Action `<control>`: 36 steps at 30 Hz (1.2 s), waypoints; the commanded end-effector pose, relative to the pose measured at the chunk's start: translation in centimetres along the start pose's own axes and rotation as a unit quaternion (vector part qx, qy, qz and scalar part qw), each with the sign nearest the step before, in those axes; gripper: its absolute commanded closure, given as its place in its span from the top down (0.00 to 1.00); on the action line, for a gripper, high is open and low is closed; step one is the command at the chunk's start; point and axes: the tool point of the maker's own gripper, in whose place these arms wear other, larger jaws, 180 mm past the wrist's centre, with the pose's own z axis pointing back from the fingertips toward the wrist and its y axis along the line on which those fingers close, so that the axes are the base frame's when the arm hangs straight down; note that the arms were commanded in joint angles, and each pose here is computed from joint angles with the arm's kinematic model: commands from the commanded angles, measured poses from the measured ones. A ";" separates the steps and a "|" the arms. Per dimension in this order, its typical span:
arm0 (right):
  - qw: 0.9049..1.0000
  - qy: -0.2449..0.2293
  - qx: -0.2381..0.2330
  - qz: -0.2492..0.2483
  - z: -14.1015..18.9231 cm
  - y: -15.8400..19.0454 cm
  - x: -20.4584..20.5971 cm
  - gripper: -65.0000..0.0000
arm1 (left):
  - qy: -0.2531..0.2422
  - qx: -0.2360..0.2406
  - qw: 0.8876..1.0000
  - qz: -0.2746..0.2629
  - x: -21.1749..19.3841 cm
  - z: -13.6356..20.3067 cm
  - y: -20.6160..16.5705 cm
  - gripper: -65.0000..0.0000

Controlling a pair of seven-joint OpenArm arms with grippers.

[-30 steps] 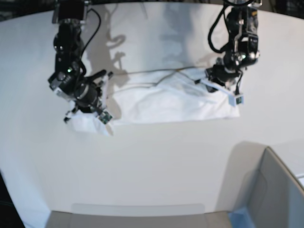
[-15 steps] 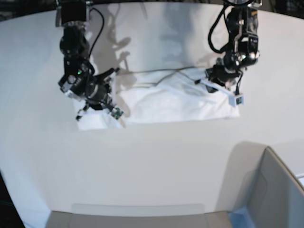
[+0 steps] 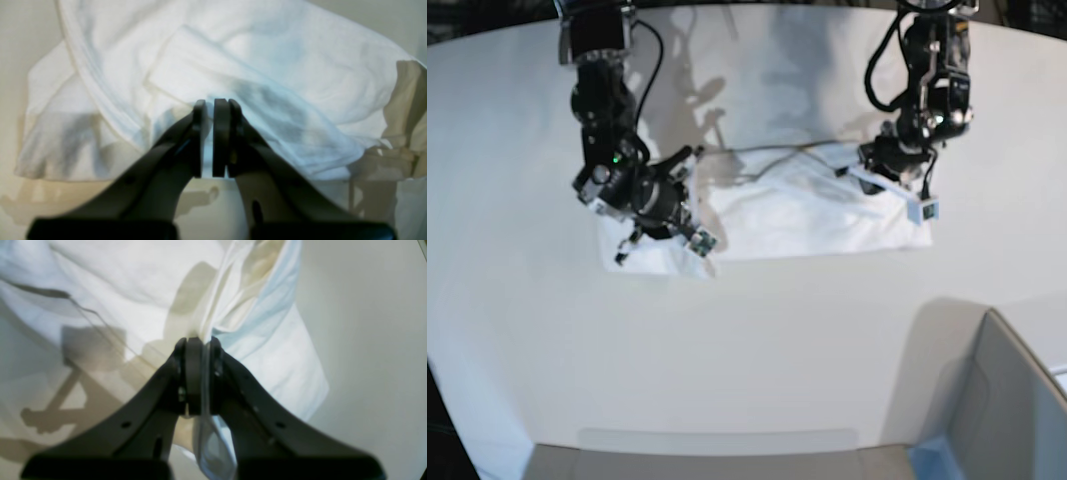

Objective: Layout the t-shirt on the table in an organized manner, then fold the t-shirt properly
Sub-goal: 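Fold the grasped strip end inward with the right gripper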

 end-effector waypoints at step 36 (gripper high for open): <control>0.988 0.027 -0.124 -0.090 4.9 -8.5 -6.5 0.00 | -0.027 -0.013 0.999 -0.019 2.8 0.8 -1.1 0.37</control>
